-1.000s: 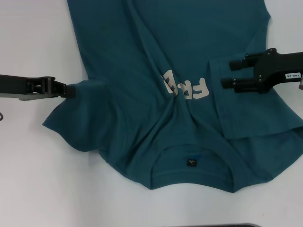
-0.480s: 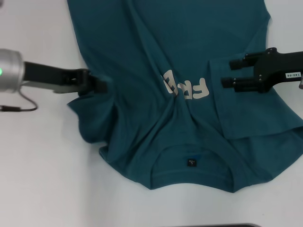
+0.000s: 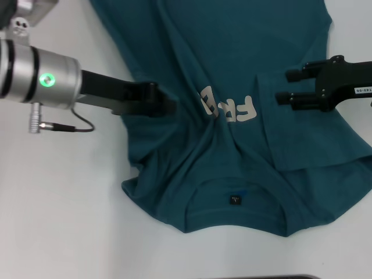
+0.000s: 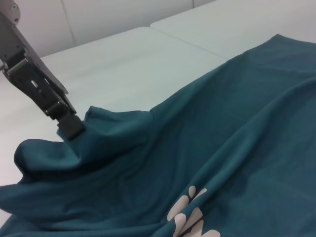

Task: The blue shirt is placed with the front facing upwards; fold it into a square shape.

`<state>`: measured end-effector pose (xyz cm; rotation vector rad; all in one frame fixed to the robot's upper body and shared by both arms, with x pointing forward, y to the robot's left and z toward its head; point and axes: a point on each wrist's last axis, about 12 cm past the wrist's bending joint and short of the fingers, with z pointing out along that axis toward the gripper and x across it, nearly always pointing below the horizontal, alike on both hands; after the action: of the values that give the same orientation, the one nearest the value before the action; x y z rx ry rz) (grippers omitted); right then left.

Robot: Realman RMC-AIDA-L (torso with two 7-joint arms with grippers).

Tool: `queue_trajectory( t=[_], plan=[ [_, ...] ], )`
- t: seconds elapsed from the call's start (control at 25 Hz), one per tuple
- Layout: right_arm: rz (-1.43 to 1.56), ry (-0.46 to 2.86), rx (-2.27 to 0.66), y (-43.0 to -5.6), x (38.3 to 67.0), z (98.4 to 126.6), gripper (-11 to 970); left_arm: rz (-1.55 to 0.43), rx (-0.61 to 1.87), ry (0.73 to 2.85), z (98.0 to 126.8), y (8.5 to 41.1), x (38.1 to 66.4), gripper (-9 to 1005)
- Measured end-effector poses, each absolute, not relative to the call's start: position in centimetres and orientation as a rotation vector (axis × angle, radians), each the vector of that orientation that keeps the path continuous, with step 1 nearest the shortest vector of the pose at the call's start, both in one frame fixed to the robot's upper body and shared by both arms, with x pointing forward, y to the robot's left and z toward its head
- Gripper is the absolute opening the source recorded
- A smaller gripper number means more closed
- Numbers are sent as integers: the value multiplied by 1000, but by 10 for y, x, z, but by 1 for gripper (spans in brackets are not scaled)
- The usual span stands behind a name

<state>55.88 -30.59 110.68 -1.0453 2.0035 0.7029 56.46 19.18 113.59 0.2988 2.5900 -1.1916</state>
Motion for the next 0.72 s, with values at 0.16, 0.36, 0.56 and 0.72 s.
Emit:
queue_trajectory(
  t=[0.16, 0.36, 0.56, 0.72],
  plan=[
    [700, 2000, -1049, -306, 559, 1107, 626, -1303, 260, 2569, 1130, 182, 566, 60],
    [699, 1996, -1054, -305, 559, 1107, 627, -1377, 246, 2560, 1123, 174, 566, 84],
    [700, 1993, -1058, -305, 560, 1108, 627, -1406, 248, 2558, 1119, 170, 567, 125],
    [699, 1991, -1062, -304, 560, 1108, 627, -1385, 264, 2537, 1119, 172, 569, 179]
  ],
)
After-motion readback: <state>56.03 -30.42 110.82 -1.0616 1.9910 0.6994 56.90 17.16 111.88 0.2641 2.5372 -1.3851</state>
